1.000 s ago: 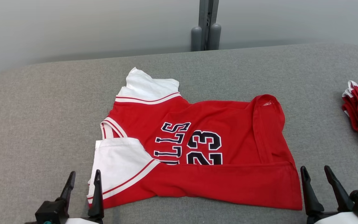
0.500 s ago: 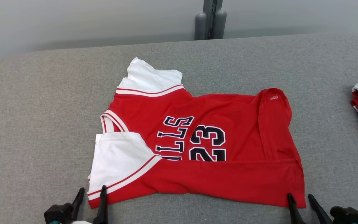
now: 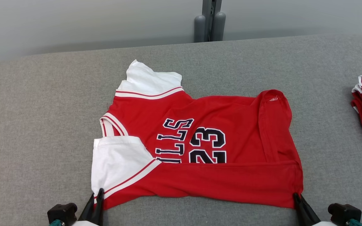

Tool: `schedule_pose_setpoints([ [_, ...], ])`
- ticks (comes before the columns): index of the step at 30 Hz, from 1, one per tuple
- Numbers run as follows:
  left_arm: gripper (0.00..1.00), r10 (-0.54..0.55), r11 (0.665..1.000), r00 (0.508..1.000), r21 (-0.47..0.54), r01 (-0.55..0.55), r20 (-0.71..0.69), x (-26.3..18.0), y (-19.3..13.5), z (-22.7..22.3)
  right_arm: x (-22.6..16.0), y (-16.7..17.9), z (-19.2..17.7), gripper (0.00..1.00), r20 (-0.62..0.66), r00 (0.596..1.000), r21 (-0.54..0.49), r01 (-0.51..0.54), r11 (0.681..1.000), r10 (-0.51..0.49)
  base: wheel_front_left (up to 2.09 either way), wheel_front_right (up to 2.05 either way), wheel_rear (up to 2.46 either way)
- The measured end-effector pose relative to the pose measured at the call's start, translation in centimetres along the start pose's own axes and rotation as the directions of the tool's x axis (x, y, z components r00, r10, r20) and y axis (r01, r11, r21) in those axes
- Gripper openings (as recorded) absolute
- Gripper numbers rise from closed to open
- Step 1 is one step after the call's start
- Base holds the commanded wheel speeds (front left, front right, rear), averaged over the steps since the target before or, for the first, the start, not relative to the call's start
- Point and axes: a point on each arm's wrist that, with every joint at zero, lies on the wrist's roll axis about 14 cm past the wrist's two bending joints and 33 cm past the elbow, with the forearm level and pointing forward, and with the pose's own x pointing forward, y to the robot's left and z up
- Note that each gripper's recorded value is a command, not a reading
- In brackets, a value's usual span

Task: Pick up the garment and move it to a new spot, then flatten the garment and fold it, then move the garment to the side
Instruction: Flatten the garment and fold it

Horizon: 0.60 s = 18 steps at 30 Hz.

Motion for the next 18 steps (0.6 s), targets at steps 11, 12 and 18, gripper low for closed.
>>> schedule_pose_setpoints([
  [11,0.00,0.012,1.000,1.000,0.022,-0.012,-0.003,-2.3,0.5,0.0,-1.0,-0.3,1.1,0.00,0.004,1.000,-0.045,-0.024,0.999,0.024,0.00,0.00,0.00],
  [12,0.00,0.017,1.000,1.000,0.020,-0.017,-0.003,-2.8,0.6,0.0,-1.4,-0.7,0.9,0.00,-0.009,1.000,-0.051,-0.016,0.999,0.016,0.00,0.00,0.00],
  [18,0.00,0.039,0.999,0.998,-0.002,-0.039,-0.058,-5.8,0.5,-1.4,-3.6,-2.5,-0.2,0.00,-0.061,0.998,-0.069,0.027,0.997,-0.031,0.00,0.00,0.00],
])
